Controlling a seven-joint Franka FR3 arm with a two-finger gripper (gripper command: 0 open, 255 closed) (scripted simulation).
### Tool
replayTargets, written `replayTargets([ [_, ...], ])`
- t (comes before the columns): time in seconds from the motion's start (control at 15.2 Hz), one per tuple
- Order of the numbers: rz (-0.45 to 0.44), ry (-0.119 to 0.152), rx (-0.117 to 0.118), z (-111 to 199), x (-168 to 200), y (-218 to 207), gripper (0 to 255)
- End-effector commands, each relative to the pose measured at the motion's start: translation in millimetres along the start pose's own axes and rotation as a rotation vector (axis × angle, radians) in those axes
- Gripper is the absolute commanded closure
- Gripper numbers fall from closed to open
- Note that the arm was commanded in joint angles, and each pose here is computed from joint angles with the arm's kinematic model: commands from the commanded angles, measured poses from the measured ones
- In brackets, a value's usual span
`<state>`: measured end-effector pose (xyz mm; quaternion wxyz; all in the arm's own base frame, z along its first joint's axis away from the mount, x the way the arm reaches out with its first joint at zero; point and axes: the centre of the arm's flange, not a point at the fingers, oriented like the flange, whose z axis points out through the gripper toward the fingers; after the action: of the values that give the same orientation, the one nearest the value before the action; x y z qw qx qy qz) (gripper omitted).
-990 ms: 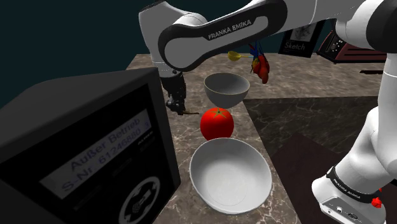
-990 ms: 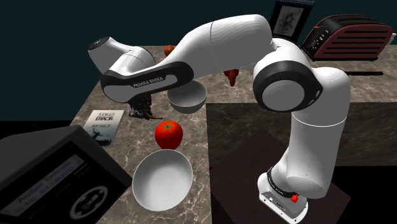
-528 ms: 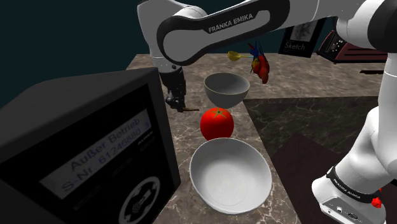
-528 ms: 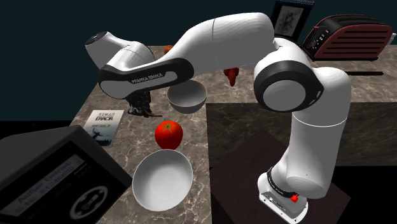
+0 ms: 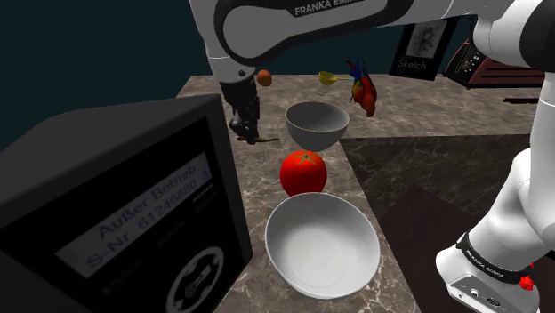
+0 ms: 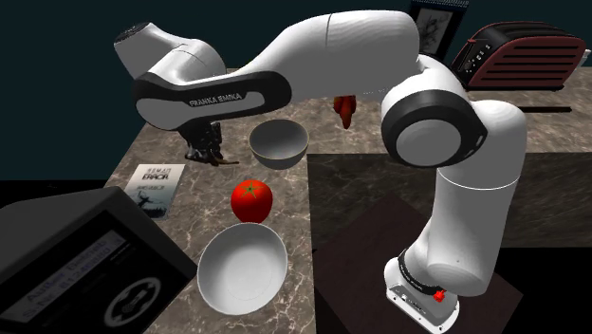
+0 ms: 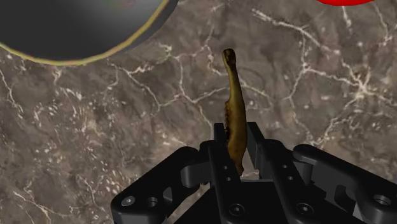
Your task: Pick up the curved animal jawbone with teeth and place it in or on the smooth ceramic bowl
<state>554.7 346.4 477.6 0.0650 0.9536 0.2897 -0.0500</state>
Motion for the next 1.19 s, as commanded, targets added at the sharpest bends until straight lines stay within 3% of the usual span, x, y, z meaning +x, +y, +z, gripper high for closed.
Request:
replayTargets([
  [0.0,0.000,0.000,0.000,-11,-1,1,255],
  [1.12,0.000,0.000,0.000,-100,-13,10,255],
])
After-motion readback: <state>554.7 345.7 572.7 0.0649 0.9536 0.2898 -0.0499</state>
